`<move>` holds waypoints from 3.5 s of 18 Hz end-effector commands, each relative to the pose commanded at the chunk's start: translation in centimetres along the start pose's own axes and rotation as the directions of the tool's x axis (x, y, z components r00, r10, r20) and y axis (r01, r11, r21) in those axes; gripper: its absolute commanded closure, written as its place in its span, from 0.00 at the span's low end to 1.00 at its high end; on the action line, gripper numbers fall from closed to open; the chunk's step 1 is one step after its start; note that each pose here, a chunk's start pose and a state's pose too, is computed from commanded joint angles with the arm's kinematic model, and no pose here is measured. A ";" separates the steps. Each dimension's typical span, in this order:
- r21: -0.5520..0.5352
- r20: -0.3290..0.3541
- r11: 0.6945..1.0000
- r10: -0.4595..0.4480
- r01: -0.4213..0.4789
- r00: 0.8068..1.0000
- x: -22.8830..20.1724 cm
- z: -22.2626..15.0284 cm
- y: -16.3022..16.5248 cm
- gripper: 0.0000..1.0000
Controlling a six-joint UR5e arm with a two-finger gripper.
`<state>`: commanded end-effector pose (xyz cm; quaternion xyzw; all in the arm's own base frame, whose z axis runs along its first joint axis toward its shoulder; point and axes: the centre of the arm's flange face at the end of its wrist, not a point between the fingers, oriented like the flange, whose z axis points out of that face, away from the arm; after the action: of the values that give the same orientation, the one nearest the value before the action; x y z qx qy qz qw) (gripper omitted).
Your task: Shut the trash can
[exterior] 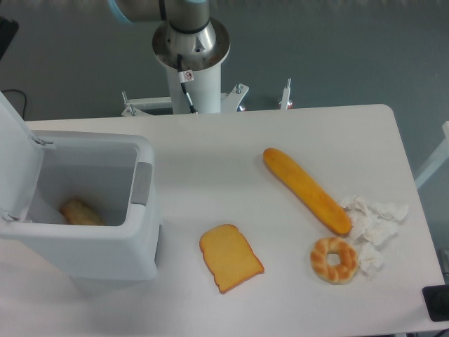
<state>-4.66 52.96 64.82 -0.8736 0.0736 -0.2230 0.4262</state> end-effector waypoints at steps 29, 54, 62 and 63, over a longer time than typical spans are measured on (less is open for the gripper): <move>-0.078 -0.093 0.997 0.010 -0.017 0.996 1.5 6.1 1.2 0.00; -0.091 0.088 0.995 -0.040 0.048 0.995 -7.2 3.2 3.4 0.00; -0.108 0.154 0.991 -0.067 0.084 0.986 -11.5 2.4 5.0 0.00; -0.112 0.154 0.989 -0.075 0.093 0.985 -11.8 2.5 5.4 0.00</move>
<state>-13.71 55.16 55.44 -0.9141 0.0177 -0.1699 0.3678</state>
